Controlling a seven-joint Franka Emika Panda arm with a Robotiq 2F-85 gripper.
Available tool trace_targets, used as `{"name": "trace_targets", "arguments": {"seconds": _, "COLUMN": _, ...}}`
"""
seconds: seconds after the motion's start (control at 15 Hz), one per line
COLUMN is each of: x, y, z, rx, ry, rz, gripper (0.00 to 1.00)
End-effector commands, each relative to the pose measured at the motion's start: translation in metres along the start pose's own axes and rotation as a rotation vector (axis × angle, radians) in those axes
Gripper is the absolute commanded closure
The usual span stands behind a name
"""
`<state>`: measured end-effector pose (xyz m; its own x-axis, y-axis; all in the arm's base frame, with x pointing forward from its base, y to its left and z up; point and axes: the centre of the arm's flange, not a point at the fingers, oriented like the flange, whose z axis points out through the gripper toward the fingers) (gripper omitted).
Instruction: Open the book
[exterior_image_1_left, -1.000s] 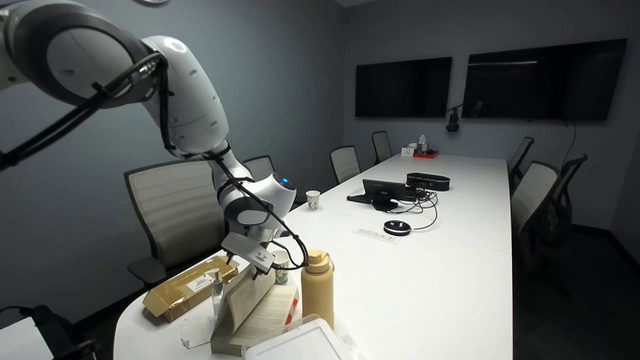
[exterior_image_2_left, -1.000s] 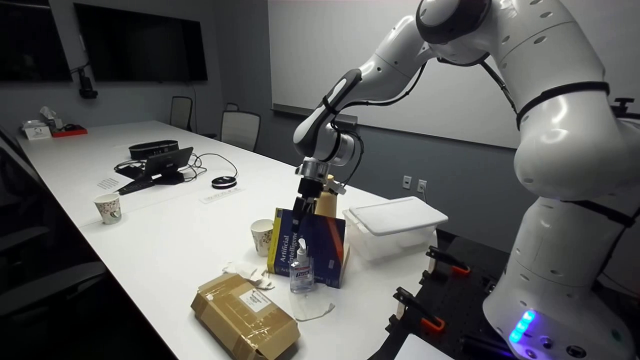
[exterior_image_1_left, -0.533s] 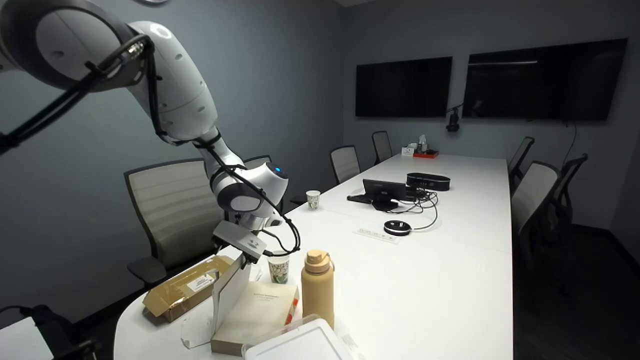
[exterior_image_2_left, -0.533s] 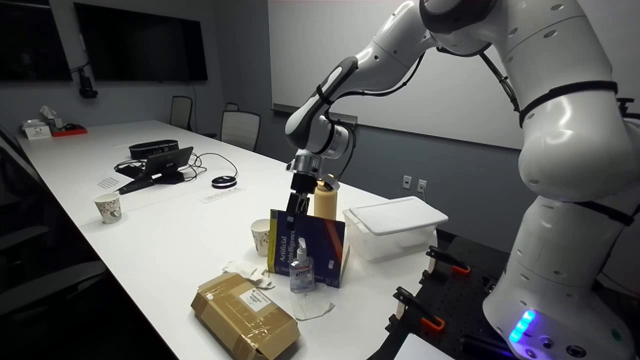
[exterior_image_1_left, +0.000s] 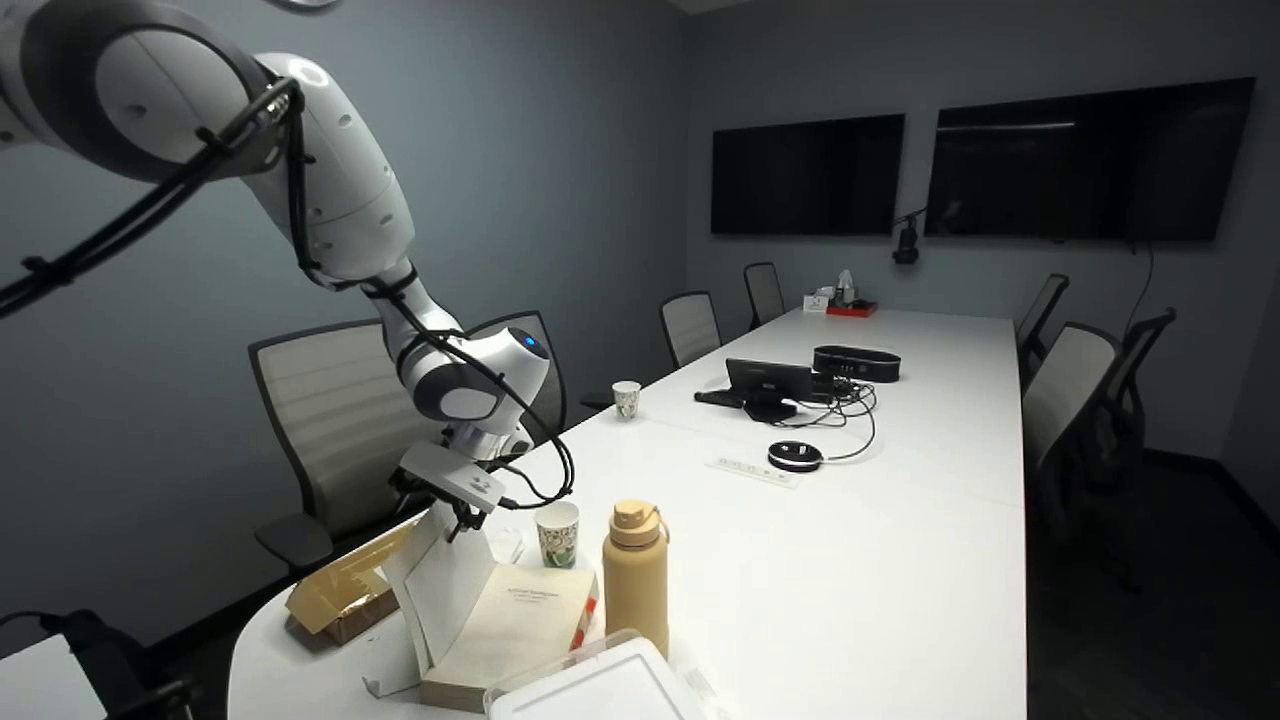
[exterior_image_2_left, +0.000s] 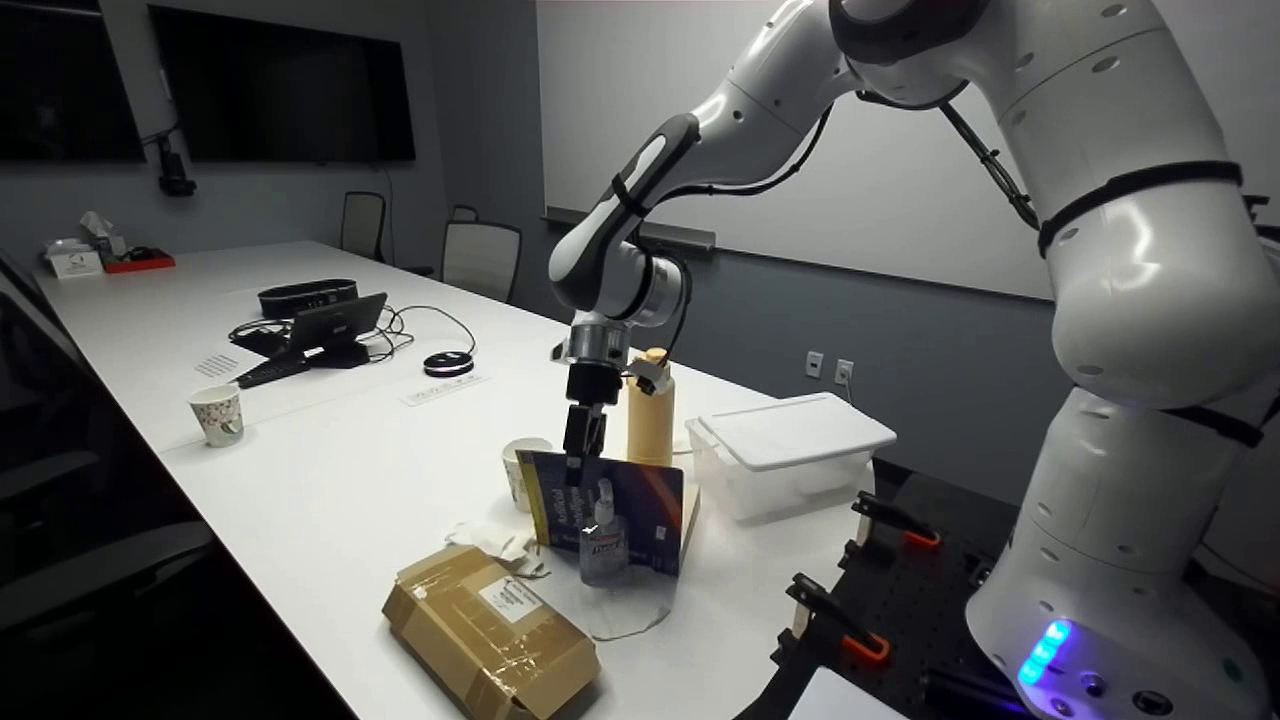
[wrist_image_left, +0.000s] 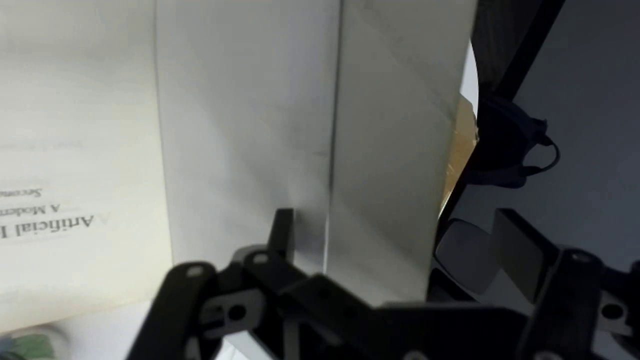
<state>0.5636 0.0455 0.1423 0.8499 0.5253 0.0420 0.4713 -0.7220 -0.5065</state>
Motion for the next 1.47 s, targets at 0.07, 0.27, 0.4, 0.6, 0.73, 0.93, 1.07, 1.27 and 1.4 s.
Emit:
{"name": "trace_targets", "arguments": {"seconds": 0.07, "x": -0.004, "y": -0.018, "z": 0.001, "rx": -0.025, "ry": -0.027, "rz": -0.018, "gripper": 0.0}}
{"name": "trace_targets", "arguments": {"seconds": 0.27, "x": -0.002, "y": -0.022, "z": 0.006, "rx": -0.066, "ry": -0.039, "rz": -0.019, "gripper": 0.0}}
{"name": "trace_targets", "arguments": {"seconds": 0.4, "x": -0.001, "y": -0.022, "z": 0.009, "rx": -0.083, "ry": -0.047, "rz": -0.019, "gripper": 0.0}}
{"name": "trace_targets", "arguments": {"seconds": 0.6, "x": 0.0, "y": -0.022, "z": 0.011, "rx": -0.097, "ry": -0.052, "rz": -0.022, "gripper": 0.0}}
{"name": "trace_targets", "arguments": {"seconds": 0.73, "x": 0.0, "y": -0.021, "z": 0.011, "rx": -0.102, "ry": -0.055, "rz": -0.021, "gripper": 0.0}}
{"name": "trace_targets", "arguments": {"seconds": 0.93, "x": 0.0, "y": -0.02, "z": 0.012, "rx": -0.109, "ry": -0.059, "rz": -0.02, "gripper": 0.0}}
{"name": "trace_targets", "arguments": {"seconds": 1.07, "x": -0.001, "y": -0.018, "z": 0.012, "rx": -0.112, "ry": -0.058, "rz": -0.015, "gripper": 0.0}}
{"name": "trace_targets", "arguments": {"seconds": 1.27, "x": -0.001, "y": -0.016, "z": 0.011, "rx": -0.116, "ry": -0.057, "rz": -0.011, "gripper": 0.0}}
{"name": "trace_targets", "arguments": {"seconds": 1.4, "x": 0.0, "y": -0.014, "z": 0.011, "rx": -0.117, "ry": -0.061, "rz": -0.01, "gripper": 0.0}}
